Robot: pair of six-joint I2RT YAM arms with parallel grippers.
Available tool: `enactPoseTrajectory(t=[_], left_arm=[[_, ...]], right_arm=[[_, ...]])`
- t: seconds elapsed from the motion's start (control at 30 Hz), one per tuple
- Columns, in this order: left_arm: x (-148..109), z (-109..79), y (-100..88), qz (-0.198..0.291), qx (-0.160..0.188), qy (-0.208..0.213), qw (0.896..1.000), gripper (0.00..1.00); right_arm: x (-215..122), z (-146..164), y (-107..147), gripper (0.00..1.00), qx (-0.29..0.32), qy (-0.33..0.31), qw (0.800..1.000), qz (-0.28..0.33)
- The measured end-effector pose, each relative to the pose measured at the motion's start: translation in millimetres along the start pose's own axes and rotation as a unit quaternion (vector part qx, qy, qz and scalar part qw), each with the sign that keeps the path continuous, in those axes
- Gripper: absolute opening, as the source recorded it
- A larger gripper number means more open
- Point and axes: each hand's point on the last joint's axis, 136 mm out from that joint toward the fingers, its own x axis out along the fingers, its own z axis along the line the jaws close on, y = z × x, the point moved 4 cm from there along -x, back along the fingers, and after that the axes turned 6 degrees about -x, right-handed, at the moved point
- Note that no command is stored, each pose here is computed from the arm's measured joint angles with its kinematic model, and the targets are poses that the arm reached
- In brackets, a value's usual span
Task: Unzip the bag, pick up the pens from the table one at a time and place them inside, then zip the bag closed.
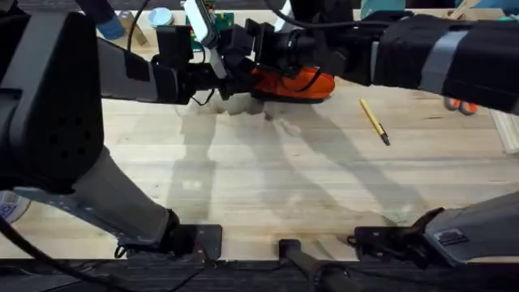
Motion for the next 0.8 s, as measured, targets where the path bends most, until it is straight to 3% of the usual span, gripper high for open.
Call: enactPoseTrajectory(t=[0.5,0.8], left_arm=[[0.2,0.0,-0.1,0.0,0.0,0.0,1.0,0.042],[0.2,0.0,-0.1,0.0,0.0,0.0,1.0,0.042]], right_arm=[[-2.6,-8.1,-6.9,0.996,0.02,0.002,1.0,-0.004],[-28.0,-28.8,-34.6,0.996,0.041,0.02,0.998,-0.038]])
